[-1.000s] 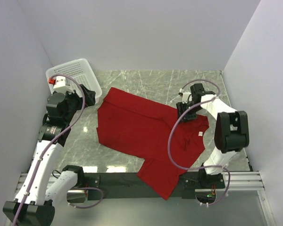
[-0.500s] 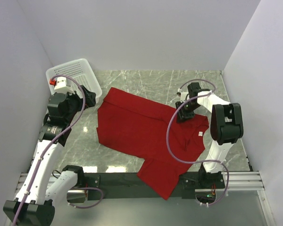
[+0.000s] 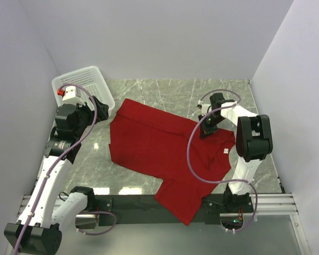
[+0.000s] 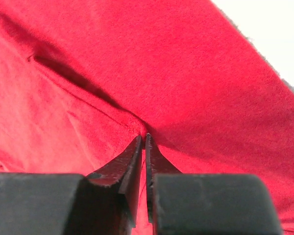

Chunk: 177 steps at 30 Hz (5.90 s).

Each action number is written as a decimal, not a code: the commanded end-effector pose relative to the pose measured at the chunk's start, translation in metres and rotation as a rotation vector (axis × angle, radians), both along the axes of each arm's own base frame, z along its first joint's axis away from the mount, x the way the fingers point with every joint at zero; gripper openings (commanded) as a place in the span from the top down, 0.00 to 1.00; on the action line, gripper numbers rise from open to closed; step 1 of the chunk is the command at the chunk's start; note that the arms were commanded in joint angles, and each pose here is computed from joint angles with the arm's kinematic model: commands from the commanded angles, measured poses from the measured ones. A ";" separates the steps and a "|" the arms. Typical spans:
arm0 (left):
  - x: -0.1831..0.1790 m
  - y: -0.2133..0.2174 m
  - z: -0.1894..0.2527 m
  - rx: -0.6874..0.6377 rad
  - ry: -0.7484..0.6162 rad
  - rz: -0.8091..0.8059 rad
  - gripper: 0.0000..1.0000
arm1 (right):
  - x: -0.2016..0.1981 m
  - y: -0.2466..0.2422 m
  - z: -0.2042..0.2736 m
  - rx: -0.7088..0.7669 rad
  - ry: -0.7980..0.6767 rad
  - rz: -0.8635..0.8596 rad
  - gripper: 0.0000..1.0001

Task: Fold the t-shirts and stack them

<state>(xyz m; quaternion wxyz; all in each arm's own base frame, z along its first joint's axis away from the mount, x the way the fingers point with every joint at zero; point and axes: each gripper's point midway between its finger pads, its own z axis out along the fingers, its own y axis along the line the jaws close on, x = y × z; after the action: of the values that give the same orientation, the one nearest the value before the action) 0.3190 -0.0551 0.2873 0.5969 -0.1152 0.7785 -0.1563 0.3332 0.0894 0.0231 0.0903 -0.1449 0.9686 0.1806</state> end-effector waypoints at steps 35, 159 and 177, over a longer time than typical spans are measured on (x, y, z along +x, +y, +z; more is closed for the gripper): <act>0.004 -0.003 0.000 -0.016 -0.015 -0.017 0.03 | -0.079 0.096 0.072 0.146 -0.095 0.447 0.54; -0.071 0.036 -0.062 -0.198 0.214 0.394 0.08 | -0.079 0.315 0.078 0.074 -0.467 0.831 0.60; -0.086 0.050 -0.060 -0.213 0.167 0.451 0.08 | -0.059 0.319 0.013 -0.143 -0.378 0.684 0.66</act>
<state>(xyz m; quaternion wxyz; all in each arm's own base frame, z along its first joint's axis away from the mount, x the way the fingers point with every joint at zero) 0.2313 -0.0101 0.2241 0.5278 -0.3504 0.7677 -0.0965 0.2660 0.4042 0.0344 0.1786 -0.5076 0.8343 0.1196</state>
